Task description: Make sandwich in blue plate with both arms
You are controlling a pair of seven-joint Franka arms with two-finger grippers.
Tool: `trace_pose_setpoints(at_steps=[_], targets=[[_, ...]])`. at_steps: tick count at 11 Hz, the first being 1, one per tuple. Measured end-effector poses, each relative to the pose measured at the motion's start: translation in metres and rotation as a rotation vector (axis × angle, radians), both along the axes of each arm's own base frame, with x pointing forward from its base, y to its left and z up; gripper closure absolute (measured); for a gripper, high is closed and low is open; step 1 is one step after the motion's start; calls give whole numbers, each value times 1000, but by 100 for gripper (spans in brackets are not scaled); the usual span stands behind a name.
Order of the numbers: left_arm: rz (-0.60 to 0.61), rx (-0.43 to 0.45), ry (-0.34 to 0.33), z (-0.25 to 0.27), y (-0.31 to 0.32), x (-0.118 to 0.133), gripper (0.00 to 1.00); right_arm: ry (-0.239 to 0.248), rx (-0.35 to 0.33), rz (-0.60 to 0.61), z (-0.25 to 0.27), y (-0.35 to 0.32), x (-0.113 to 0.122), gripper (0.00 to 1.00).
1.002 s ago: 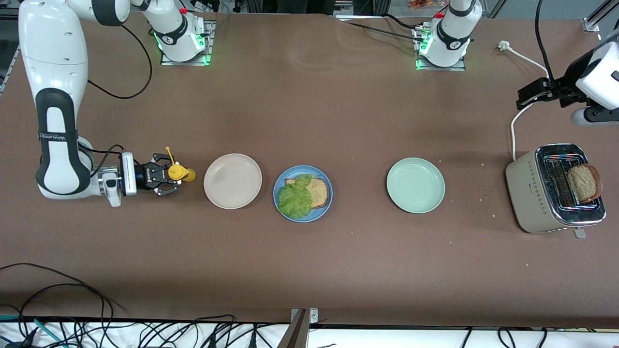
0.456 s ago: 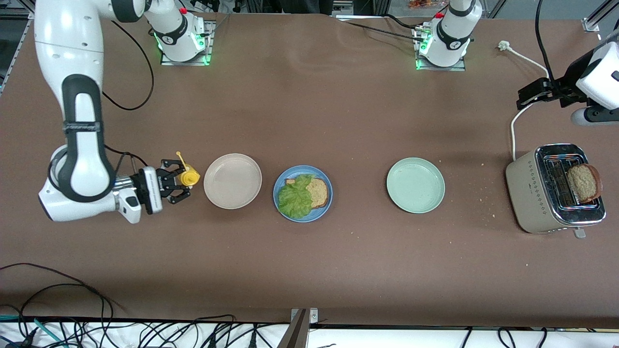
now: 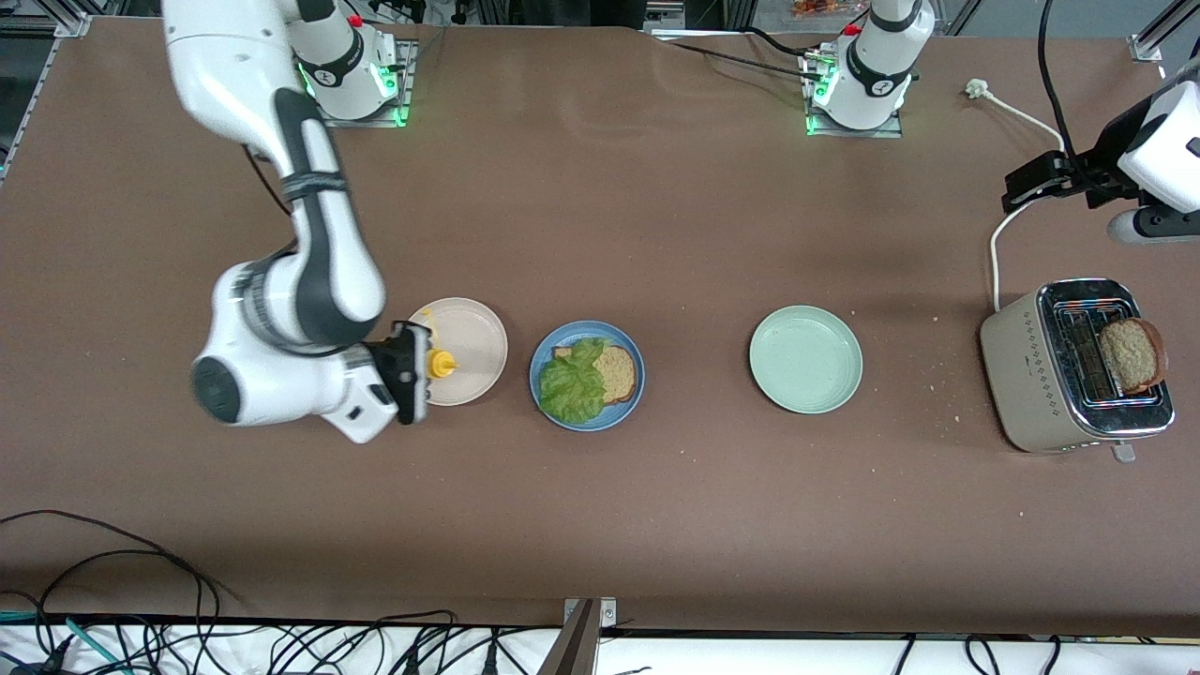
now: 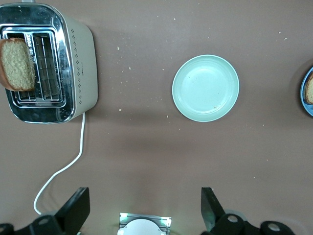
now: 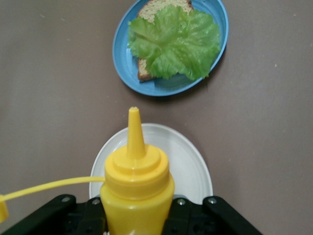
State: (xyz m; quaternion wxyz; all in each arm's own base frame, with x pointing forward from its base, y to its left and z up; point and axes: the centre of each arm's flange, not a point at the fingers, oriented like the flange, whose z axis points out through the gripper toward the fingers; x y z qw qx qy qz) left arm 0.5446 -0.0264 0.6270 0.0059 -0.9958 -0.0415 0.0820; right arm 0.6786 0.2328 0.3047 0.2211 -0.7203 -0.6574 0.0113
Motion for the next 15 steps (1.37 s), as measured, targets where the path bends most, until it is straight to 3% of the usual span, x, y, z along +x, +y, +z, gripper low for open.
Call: trace_pose_setpoints(at_steps=[3,5,9,11,15], targets=[[1,0,0,0,0,0,0,-115,-203,78,7,74,-20,88],[1,0,0,0,0,0,0,-201,-374,131,12,102,-32,88],[1,0,0,0,0,0,0,-410,-689,200,18,194,-87,88],[1,0,0,0,1,0,0,-463,-753,199,14,215,-103,88],[1,0,0,0,1,0,0,-473,-799,196,4,206,-97,88]])
